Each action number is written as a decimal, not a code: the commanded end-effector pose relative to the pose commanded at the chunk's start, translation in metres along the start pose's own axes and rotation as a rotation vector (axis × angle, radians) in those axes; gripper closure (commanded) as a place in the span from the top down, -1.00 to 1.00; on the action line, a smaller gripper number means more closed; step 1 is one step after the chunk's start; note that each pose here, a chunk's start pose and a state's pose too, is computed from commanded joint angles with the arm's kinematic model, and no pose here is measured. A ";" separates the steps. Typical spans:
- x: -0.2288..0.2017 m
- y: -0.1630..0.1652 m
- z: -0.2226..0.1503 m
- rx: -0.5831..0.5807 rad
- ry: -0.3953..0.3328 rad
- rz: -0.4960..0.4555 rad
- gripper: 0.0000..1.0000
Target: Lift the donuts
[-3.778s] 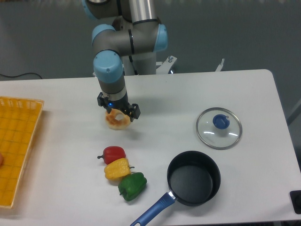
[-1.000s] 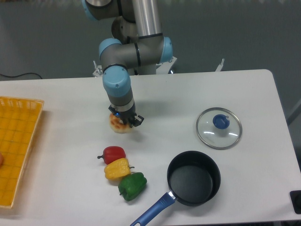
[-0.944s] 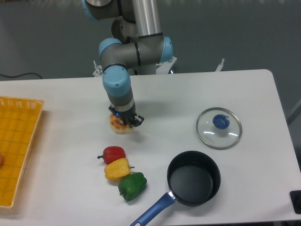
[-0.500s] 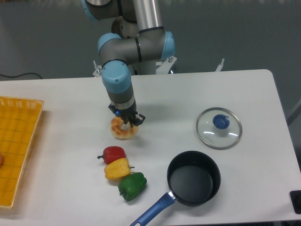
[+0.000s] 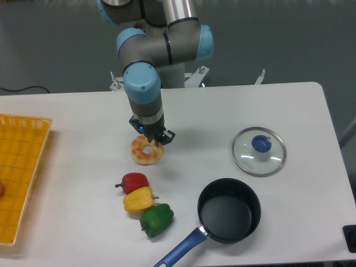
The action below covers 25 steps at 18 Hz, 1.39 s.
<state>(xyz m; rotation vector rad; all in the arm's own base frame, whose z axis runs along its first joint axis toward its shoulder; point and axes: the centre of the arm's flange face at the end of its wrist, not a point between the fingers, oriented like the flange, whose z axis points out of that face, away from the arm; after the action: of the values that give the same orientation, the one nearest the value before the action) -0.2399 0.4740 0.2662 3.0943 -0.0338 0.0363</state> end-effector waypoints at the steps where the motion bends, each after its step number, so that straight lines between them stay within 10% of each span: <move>1: 0.001 0.000 0.002 0.003 -0.005 0.001 0.22; 25: -0.009 -0.004 0.070 -0.004 -0.053 0.033 0.24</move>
<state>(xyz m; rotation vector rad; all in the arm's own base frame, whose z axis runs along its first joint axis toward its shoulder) -0.2469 0.4746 0.1954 3.0901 -0.0861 -0.0448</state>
